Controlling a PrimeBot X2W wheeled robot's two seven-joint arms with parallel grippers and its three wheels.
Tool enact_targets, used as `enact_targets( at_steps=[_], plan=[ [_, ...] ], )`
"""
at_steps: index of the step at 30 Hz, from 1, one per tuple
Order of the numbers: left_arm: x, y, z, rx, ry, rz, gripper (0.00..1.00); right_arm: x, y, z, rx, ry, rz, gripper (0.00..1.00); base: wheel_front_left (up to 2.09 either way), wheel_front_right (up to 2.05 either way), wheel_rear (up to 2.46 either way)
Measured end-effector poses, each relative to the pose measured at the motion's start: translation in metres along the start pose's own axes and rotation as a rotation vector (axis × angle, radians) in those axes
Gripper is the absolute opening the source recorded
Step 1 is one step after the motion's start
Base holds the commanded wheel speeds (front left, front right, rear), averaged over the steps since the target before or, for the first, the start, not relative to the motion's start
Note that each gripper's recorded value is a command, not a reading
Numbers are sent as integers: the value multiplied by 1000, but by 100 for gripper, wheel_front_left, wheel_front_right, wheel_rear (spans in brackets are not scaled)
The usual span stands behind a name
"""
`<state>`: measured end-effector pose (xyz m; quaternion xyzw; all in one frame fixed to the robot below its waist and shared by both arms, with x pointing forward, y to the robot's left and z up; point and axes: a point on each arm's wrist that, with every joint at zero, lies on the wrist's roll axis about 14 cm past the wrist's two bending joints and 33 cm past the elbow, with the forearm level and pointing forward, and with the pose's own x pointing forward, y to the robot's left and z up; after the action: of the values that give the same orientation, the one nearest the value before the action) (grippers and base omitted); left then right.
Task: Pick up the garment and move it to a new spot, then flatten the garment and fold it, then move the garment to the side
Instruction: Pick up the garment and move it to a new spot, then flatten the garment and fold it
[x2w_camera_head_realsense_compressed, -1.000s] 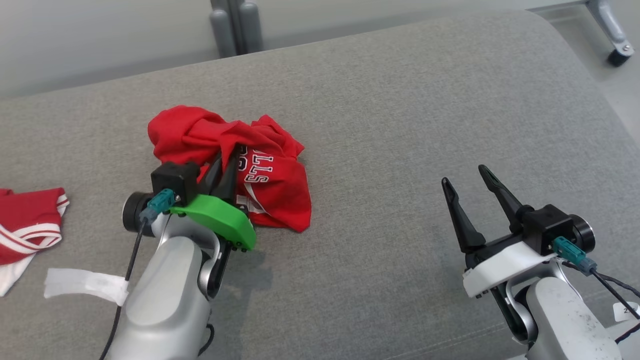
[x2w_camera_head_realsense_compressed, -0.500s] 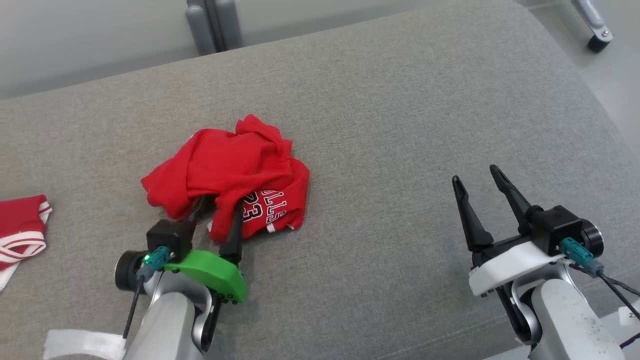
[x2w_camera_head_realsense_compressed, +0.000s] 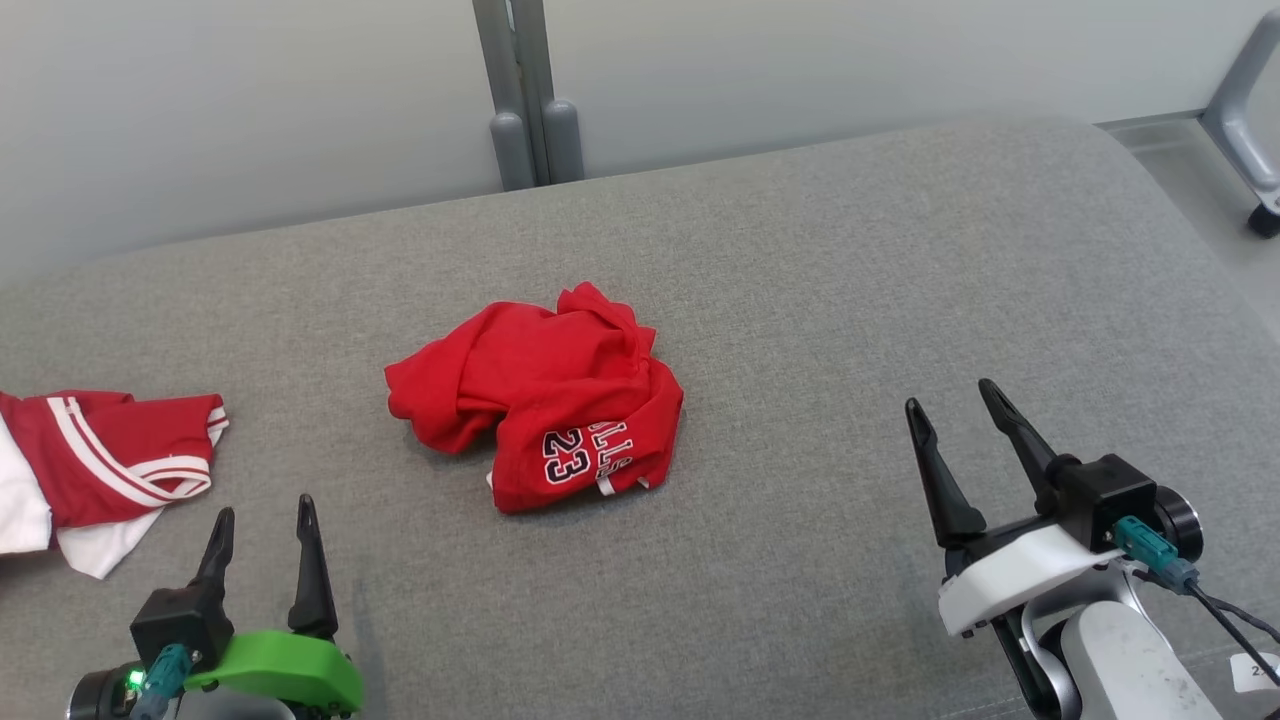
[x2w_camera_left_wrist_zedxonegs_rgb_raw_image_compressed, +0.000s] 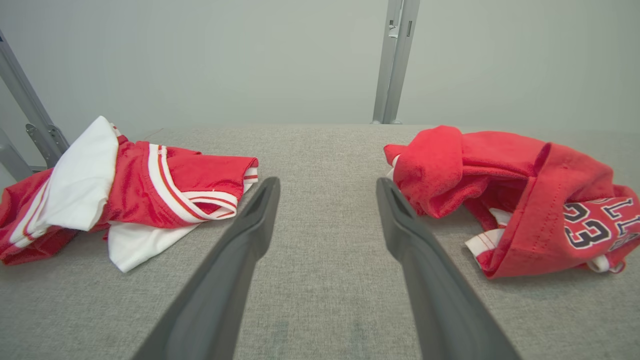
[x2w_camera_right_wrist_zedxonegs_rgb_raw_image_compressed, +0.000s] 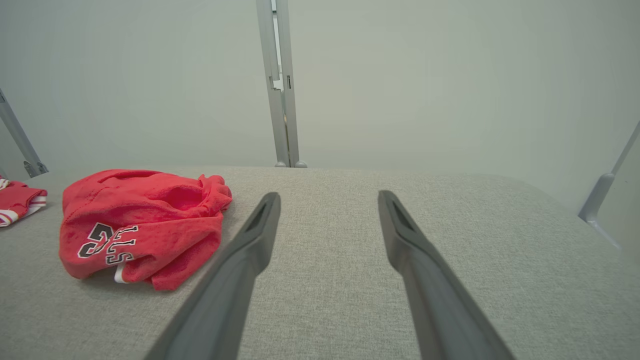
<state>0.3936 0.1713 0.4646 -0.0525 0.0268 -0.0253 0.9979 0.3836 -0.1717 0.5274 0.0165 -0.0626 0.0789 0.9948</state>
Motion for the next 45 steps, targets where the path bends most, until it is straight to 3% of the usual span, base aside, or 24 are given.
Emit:
enact_targets(
  at_steps=[6, 18, 34, 40, 45],
  plan=[
    [-20, 20, 13, 17, -45, 68, 100, -12, 3, -3, 5, 11, 0, 100, 0, 0, 0],
    [-36, 19, 11, 12, -45, 74, 100, -20, 10, -13, 9, 39, 16, 100, 0, 0, 0],
    [-43, -1, 8, -11, -38, 9, 100, 38, 118, -21, -11, 61, 389, 100, 0, 0, 0],
    [-54, 13, 5, -32, -27, 67, 100, 68, 161, -38, -76, 104, 549, 100, 0, 0, 0],
    [-71, 34, -1, -43, -9, 151, 100, 76, 187, -72, -136, 197, 650, 100, 0, 0, 0]
  ],
)
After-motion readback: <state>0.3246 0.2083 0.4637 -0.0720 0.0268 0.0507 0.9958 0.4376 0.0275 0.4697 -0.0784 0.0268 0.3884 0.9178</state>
